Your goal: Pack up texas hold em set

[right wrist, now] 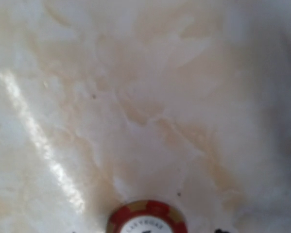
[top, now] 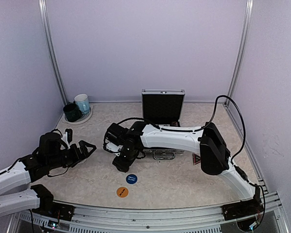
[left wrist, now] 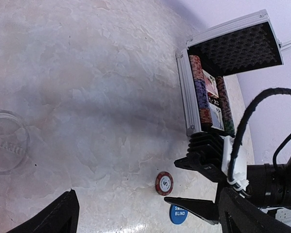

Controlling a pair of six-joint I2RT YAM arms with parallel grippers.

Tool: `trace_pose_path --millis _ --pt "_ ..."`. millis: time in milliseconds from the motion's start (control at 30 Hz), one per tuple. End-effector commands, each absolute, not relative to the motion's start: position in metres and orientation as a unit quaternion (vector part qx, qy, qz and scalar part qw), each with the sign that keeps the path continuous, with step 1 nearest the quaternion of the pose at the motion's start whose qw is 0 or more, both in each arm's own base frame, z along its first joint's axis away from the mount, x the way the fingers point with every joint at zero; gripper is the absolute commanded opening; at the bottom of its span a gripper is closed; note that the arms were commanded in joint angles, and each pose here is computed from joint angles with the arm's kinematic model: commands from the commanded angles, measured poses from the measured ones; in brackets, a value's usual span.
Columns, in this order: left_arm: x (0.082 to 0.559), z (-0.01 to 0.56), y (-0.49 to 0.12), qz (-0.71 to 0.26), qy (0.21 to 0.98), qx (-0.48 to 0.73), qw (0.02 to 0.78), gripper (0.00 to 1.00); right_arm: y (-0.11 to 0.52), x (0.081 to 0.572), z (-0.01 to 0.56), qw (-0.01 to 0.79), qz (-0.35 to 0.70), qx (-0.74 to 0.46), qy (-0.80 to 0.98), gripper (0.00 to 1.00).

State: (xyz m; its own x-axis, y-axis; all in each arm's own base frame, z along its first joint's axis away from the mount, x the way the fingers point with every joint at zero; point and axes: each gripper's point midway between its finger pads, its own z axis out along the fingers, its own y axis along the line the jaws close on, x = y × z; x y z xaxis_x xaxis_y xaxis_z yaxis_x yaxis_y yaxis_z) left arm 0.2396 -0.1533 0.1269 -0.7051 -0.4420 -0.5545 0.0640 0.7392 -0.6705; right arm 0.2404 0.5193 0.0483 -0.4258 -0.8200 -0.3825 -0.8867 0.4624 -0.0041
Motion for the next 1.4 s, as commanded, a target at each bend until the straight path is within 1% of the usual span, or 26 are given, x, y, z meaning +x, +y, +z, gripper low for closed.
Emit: trace_pose_path --millis 0,200,267,367,500,700,900,1067,1367 --pt "0.24 0.128 -0.154 -0.345 0.853 -0.109 0.375 0.99 0.514 0.236 0.026 0.139 0.089 -0.509 0.845 0.6" --pt "0.24 0.127 -0.154 -0.344 0.854 -0.11 0.374 0.99 0.507 0.234 0.014 0.128 0.077 -0.509 0.848 0.6" --pt "0.24 0.128 -0.154 -0.345 0.854 -0.11 0.375 0.99 0.506 0.232 0.011 0.124 0.076 -0.51 0.848 0.58" --pt "0.24 0.128 -0.154 -0.344 0.854 -0.11 0.375 0.99 0.503 0.229 0.007 0.118 0.071 -0.511 0.848 0.49" --pt "0.241 0.129 -0.154 -0.345 0.853 -0.11 0.376 0.99 0.491 0.228 0.001 0.112 0.053 -0.509 0.852 0.43" --pt "0.241 0.129 -0.154 -0.345 0.853 -0.107 0.378 0.99 0.469 0.224 0.004 0.109 0.044 -0.507 0.854 0.41" --pt "0.243 0.128 -0.157 -0.349 0.852 -0.104 0.376 0.99 0.444 0.23 0.029 0.123 0.045 -0.488 0.863 0.41" --pt "0.245 0.13 -0.163 -0.358 0.849 -0.099 0.374 0.99 0.418 0.234 0.037 0.124 0.038 -0.471 0.872 0.41" --pt "0.249 0.133 -0.186 -0.379 0.846 -0.081 0.366 0.99 0.407 0.236 0.061 0.141 0.049 -0.455 0.878 0.41"
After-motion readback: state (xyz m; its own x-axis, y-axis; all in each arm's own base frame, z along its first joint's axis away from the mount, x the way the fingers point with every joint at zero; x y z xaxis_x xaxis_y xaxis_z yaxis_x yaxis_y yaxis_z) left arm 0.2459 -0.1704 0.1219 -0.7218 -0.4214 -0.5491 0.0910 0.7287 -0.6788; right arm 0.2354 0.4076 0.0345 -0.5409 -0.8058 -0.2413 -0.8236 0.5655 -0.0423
